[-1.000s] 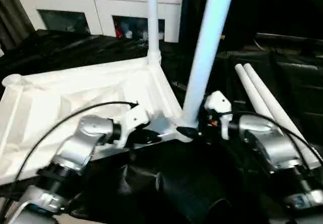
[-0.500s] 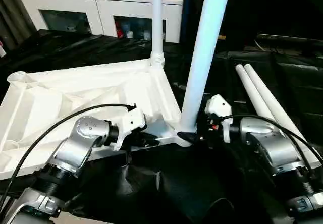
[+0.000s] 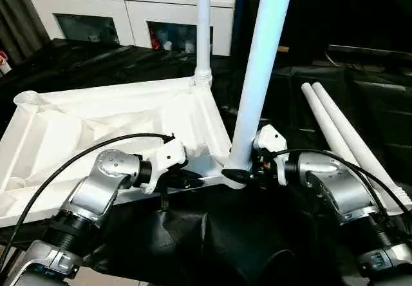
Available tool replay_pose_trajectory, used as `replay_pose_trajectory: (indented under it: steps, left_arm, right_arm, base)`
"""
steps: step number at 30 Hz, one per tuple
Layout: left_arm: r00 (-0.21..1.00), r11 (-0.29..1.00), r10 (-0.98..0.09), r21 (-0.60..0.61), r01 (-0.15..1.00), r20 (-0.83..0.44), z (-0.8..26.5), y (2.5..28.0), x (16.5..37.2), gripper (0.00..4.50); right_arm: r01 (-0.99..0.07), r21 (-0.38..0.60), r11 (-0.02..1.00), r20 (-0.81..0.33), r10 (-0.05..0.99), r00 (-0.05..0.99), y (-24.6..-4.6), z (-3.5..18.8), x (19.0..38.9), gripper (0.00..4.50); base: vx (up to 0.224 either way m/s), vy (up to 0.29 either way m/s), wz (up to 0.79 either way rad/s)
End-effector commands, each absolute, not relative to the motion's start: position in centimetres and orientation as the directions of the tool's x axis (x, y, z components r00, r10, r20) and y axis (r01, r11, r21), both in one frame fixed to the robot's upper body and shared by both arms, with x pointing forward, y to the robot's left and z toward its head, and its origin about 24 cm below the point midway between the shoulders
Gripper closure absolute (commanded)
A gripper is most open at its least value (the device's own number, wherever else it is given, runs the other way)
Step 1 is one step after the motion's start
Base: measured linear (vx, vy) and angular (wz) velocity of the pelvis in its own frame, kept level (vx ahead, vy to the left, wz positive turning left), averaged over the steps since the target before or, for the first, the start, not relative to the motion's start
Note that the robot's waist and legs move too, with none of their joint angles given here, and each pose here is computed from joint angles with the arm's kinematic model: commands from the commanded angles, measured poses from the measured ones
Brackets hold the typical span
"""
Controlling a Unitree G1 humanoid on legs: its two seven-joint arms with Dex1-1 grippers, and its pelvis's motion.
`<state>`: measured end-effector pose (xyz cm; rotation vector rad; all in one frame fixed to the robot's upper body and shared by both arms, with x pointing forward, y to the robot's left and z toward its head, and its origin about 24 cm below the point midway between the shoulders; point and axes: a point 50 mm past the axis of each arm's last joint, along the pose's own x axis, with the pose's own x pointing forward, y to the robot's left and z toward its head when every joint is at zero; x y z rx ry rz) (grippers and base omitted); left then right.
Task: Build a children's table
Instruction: Rotate leg to tighten
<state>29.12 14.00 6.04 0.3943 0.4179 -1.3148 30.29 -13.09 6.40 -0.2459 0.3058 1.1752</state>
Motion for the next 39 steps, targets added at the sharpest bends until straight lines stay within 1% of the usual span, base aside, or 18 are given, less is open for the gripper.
replay_pose_trajectory:
  steps: [1,4,7,9,14,15,17,19,21,22,23,24,27,29,32,35,36,39]
  left_arm:
    - [0.189,0.169,-0.871,0.085,0.982,-0.453,7.3,13.2,29.4,4.5]
    - [0.225,0.21,-0.875,0.083,0.974,-0.429,7.2,13.1,29.6,4.5]
    - [0.321,0.323,-0.868,0.062,0.944,-0.379,7.1,12.6,30.6,4.5]
    - [0.42,0.421,-0.829,0.082,0.903,-0.369,6.9,12.0,31.7,4.5]
    - [0.572,0.573,-0.743,0.11,0.812,-0.349,6.6,9.9,33.3,4.5]
    - [0.624,0.627,-0.702,0.118,0.77,-0.344,6.6,8.8,33.8,4.5]
    - [0.639,0.63,-0.685,0.155,0.761,-0.35,6.4,7.5,33.9,4.5]
    - [0.635,0.626,-0.689,0.155,0.764,-0.348,6.4,6.8,33.8,4.5]
    - [0.62,0.607,-0.705,0.159,0.778,-0.343,6.4,6.5,33.7,4.5]
    - [0.615,0.599,-0.711,0.164,0.784,-0.341,6.4,6.4,33.6,4.5]
    - [0.601,0.584,-0.726,0.162,0.795,-0.334,6.5,6.5,33.5,4.5]
    - [0.59,0.57,-0.737,0.165,0.805,-0.329,6.6,6.6,33.4,4.5]
    - [0.577,0.555,-0.747,0.168,0.815,-0.33,6.6,6.9,33.3,4.5]
    - [0.537,0.508,-0.775,0.177,0.843,-0.333,6.5,7.4,32.8,4.5]
    - [0.472,0.432,-0.814,0.189,0.882,-0.34,6.4,8.0,32.1,4.5]
    - [0.429,0.393,-0.837,0.172,0.903,-0.34,6.4,8.3,31.7,4.5]
    - [0.36,0.323,-0.869,0.164,0.932,-0.34,6.5,8.7,31.0,4.5]
    - [0.309,0.269,-0.884,0.159,0.95,-0.352,6.5,9.3,30.6,4.5]
  right_arm:
    - [-0.926,-0.05,0.374,-0.36,0.858,0.366,-13.1,6.7,30.6,1.64]
    - [-0.92,-0.033,0.39,-0.352,0.857,0.376,-12.7,6.3,30.4,1.73]
    - [-0.854,-0.027,0.52,-0.343,0.798,0.496,-12.1,5.4,31.2,1.74]
    - [-0.782,-0.01,0.623,-0.353,0.73,0.586,-11.5,4.4,31.8,1.75]
    - [-0.64,0.063,0.766,-0.372,0.613,0.697,-9.5,2.9,32.8,1.75]
    - [-0.575,0.069,0.815,-0.393,0.552,0.736,-8.5,2.5,33.3,1.75]
    - [-0.526,0.058,0.849,-0.426,0.497,0.756,-7.2,2.0,33.5,1.75]
    - [-0.518,0.071,0.853,-0.422,0.496,0.759,-6.4,2.0,33.6,1.75]
    - [-0.508,0.115,0.853,-0.405,0.508,0.76,-6.1,2.3,33.7,1.75]
    - [-0.503,0.127,0.855,-0.4,0.509,0.762,-6.0,2.3,33.8,1.19]
    - [-0.511,0.15,0.847,-0.383,0.526,0.76,-5.9,2.6,33.9,1.19]
    - [-0.527,0.152,0.836,-0.369,0.542,0.755,-6.0,2.9,33.9,1.05]
    - [-0.548,0.137,0.825,-0.36,0.557,0.748,-6.1,3.1,33.9,0.88]
    - [-0.601,0.087,0.794,-0.358,0.588,0.725,-6.8,3.3,33.9,0.67]
    - [-0.664,0.025,0.747,-0.358,0.627,0.692,-8.0,3.7,33.7,0.67]
    - [-0.703,0.002,0.711,-0.344,0.661,0.667,-9.0,4.1,33.5,0.67]
    - [-0.749,-0.02,0.662,-0.332,0.703,0.629,-10.1,4.7,33.2,0.67]
    - [-0.799,-0.042,0.6,-0.307,0.753,0.582,-11.2,5.5,32.8,0.67]
  base:
    - [0.0,0.0,0.0]
    - [0.0,0.0,0.0]
    - [0.0,0.0,0.0]
    - [0.0,0.0,0.0]
    - [0.0,0.0,0.0]
    - [0.0,0.0,0.0]
    - [0.0,0.0,0.0]
    - [0.0,0.0,0.0]
    - [0.0,0.0,0.0]
    - [0.0,0.0,0.0]
    - [0.0,0.0,0.0]
    - [0.0,0.0,0.0]
    - [0.0,0.0,0.0]
    - [0.0,0.0,0.0]
    - [0.0,0.0,0.0]
    - [0.0,0.0,0.0]
    - [0.0,0.0,0.0]
    - [0.0,0.0,0.0]
